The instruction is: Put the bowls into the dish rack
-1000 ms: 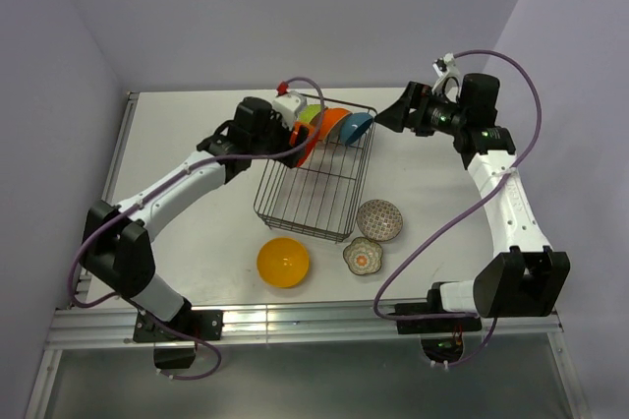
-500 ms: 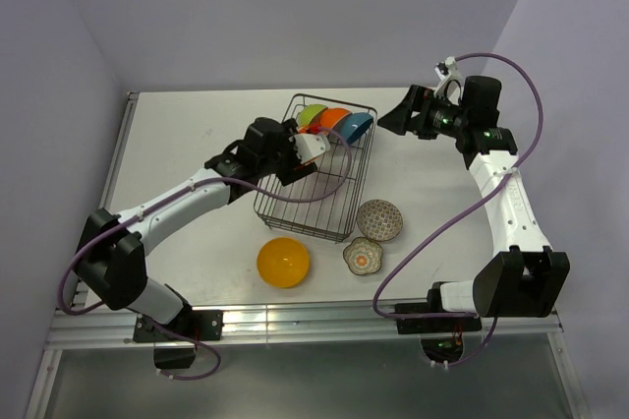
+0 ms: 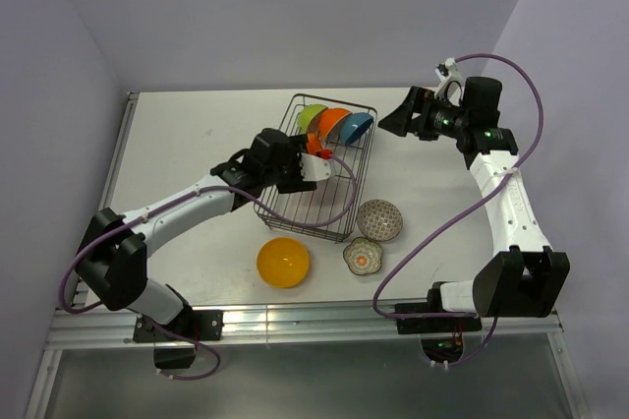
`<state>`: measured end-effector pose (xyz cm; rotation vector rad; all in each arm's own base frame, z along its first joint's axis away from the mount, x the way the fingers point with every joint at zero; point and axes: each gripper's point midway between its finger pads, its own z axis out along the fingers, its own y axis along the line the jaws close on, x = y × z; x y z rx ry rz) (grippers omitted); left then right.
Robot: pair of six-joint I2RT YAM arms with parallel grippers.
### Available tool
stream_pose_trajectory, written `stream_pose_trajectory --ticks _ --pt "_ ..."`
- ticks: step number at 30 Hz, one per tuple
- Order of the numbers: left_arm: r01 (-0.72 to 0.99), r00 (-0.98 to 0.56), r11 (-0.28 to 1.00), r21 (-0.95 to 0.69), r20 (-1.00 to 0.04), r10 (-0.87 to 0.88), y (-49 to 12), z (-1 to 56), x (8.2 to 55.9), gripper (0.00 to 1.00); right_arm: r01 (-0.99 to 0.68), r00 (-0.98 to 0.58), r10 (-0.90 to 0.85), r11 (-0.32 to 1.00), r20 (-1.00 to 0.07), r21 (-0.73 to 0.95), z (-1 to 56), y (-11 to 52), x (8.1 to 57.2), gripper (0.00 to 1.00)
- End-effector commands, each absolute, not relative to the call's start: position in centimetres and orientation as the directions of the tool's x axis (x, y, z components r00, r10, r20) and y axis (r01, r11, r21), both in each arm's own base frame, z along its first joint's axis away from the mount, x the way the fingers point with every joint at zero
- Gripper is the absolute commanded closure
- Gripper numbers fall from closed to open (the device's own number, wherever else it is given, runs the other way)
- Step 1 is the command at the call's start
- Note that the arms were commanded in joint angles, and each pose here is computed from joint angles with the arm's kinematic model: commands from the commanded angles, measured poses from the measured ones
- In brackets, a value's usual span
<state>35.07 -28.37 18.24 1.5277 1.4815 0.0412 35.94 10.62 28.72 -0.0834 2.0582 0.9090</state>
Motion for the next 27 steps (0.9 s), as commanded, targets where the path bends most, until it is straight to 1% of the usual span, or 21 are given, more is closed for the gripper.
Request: stream_pose_trajectory --ticks 1,10,27 --pt "0.673 0.35 0.192 0.714 -0.536 0.768 -28.9 20.6 35.9 1.0 -0.411 -0.587 0.247 0.73 -0.771 0.546 30.4 10.5 35.5 0.0" --pt "0.668 0.382 0.121 0.734 -0.478 0.791 -29.0 18.9 36.3 1.0 -0.402 -0.601 0.241 0.733 -0.762 0.549 29.8 10.4 35.4 0.0" --pt "0.669 0.375 0.059 0.741 -0.405 0.834 -28.3 16.2 36.7 1.0 -0.402 -0.603 0.238 0.734 -0.762 0.547 29.7 10.0 35.5 0.0"
